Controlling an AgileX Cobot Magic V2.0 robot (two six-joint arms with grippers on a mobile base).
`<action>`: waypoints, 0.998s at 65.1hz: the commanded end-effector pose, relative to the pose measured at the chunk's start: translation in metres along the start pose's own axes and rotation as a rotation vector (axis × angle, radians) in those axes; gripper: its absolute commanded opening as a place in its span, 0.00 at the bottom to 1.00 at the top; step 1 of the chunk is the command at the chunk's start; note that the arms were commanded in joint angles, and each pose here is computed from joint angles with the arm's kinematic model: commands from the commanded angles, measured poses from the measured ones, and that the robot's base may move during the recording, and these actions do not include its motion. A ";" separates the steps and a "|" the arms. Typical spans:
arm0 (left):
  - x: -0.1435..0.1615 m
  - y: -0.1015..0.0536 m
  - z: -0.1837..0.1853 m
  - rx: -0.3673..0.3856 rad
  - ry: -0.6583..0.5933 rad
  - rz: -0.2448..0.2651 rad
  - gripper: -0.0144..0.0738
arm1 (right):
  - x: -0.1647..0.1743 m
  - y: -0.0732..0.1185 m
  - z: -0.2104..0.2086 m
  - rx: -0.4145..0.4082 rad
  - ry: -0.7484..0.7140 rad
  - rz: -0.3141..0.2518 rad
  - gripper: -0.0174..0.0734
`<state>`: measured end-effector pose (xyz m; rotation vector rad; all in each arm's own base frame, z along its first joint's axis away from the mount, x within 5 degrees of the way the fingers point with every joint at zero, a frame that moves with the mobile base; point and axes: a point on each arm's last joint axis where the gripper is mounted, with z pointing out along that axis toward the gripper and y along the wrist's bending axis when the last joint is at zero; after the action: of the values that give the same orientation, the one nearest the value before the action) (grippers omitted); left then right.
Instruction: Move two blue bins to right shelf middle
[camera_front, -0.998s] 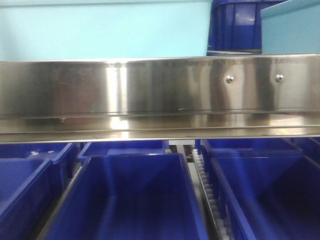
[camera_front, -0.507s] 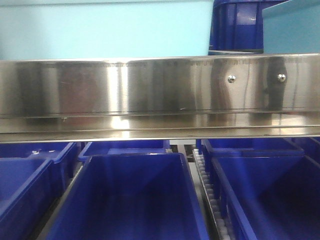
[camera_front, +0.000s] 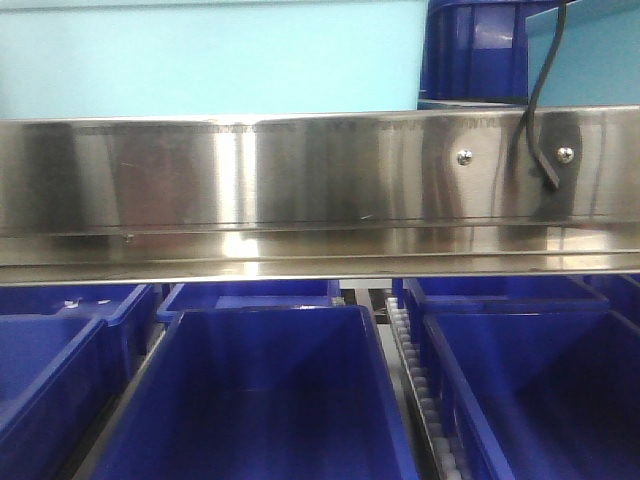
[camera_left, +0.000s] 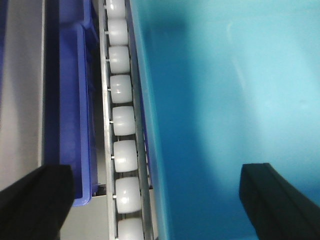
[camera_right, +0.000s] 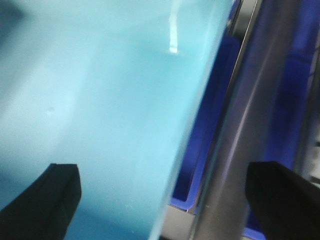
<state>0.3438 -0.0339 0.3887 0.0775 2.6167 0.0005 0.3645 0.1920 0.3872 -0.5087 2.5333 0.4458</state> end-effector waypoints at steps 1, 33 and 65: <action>-0.004 -0.003 0.008 0.006 -0.007 0.005 0.81 | -0.001 0.005 0.008 -0.012 0.008 0.000 0.82; -0.009 -0.004 0.049 -0.011 0.069 0.015 0.81 | 0.002 -0.001 0.052 0.000 0.099 0.009 0.75; -0.008 -0.004 0.053 -0.012 0.082 0.016 0.04 | 0.003 -0.001 0.053 0.006 0.101 0.015 0.03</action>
<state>0.3765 -0.0376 0.3457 0.0757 2.7088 0.0193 0.3871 0.2111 0.3356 -0.5037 2.6625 0.4096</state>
